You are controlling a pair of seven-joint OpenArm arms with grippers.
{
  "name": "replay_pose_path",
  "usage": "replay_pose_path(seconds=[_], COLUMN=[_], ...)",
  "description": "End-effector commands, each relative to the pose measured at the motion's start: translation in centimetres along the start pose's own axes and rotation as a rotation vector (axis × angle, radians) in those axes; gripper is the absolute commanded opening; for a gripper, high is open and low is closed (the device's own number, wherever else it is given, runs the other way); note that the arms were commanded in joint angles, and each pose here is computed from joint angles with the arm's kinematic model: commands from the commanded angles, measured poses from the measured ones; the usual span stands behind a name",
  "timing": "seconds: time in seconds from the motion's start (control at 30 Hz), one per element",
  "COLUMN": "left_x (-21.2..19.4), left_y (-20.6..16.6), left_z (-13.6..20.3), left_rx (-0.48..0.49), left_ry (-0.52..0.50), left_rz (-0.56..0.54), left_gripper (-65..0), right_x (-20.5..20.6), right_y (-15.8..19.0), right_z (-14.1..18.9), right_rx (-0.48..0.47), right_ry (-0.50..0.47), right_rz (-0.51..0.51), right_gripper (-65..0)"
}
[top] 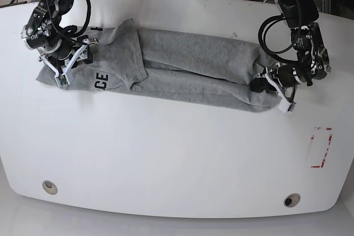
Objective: Layout the t-shirt on the table in an organized manner, then fold the t-shirt properly
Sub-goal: 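Lift the strip end with the left gripper and carry it toward the right gripper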
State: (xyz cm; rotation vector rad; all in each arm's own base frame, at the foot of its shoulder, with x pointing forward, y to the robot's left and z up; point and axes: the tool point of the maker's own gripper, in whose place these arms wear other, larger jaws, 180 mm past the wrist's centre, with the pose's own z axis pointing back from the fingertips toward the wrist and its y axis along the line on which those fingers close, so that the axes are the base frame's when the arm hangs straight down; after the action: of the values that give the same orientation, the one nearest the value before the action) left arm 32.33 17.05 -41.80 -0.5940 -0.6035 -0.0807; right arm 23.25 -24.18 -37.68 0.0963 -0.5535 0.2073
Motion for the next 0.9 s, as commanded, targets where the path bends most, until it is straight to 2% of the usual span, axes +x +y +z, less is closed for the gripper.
replay_pose_path(seconds=[0.0, 0.27, 0.5, 0.7, 0.87], left_x=[3.5, 4.4, 3.7, 3.8, 3.3], left_y=[-0.7, -3.7, -6.7, -8.8, -11.6], left_z=[1.5, 3.0, 3.7, 4.1, 2.8], left_rx=[0.017, 0.039, 0.039, 0.029, -0.036], left_ry=[-0.078, -0.065, 0.026, 0.031, 0.03], left_rz=[-0.086, -0.304, -0.501, -0.583, -0.616], left_gripper=[-64.2, -64.2, -64.0, -64.0, -64.0], right_x=[1.1, 1.0, 1.0, 1.0, 1.0], right_y=[-0.4, -0.4, -0.4, -0.4, -0.4], right_z=[0.5, 0.5, 0.5, 0.5, 0.5], right_rx=[-0.013, -0.012, -0.012, -0.013, -0.013], right_ry=[-0.037, -0.035, -0.035, -0.035, -0.035], right_rz=[0.012, 0.011, 0.011, 0.01, 0.01], right_gripper=[-35.8, -35.8, -35.8, -35.8, -35.8])
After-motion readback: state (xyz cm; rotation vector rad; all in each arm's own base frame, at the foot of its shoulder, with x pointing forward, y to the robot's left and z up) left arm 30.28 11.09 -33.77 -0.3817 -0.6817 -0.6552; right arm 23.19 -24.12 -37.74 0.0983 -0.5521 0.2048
